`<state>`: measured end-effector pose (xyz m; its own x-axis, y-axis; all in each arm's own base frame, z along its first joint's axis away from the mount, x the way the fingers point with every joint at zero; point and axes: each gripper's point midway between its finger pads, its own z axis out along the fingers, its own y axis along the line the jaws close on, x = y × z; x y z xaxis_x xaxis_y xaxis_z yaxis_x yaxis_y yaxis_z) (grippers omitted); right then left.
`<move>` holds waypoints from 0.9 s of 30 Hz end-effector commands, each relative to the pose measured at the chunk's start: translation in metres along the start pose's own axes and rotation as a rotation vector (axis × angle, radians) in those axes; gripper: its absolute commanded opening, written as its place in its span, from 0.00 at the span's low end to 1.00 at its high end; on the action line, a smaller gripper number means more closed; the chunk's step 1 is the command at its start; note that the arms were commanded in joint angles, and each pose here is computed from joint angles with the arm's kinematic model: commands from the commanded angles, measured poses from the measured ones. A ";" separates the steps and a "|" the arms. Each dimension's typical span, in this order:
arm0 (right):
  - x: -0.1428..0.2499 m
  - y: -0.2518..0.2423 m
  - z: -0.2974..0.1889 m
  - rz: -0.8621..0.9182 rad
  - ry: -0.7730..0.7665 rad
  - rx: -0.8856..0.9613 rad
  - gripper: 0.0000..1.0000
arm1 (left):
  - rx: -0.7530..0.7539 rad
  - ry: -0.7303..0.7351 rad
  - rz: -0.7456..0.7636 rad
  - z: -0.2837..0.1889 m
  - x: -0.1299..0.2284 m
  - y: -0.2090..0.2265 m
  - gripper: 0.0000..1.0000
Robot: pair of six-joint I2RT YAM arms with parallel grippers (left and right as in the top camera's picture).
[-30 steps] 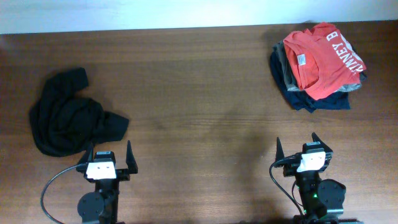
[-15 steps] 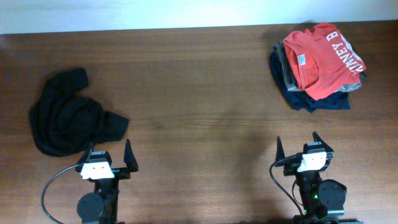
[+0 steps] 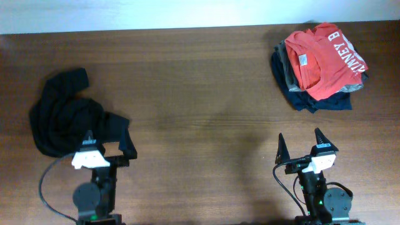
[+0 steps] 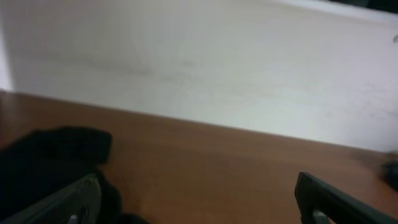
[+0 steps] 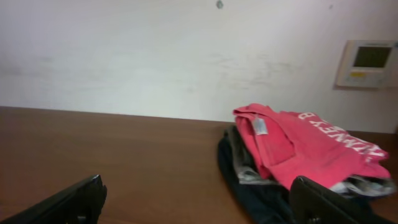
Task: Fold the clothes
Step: 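Reach the left gripper to the black shirt and grasp it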
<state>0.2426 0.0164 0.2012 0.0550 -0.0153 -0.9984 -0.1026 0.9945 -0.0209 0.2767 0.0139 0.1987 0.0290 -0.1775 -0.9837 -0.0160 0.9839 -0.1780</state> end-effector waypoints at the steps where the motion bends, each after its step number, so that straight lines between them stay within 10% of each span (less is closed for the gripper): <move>1: -0.037 0.007 -0.006 0.018 -0.079 -0.044 0.99 | 0.069 0.005 -0.026 0.018 -0.031 -0.016 0.99; 9: -0.070 0.006 0.002 0.028 -0.016 -0.044 0.99 | 0.219 0.144 0.004 0.081 -0.071 -0.047 0.99; 27: -0.079 0.033 0.123 0.227 0.689 -0.289 0.99 | 0.208 0.631 0.128 0.142 -0.065 -0.042 0.99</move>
<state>0.3396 0.0537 0.2853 -0.5647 0.0154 -0.8252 -0.2697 0.9415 0.2021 0.4124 -0.0123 0.2718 -0.5546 -0.0227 -0.8318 0.1773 0.9734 -0.1448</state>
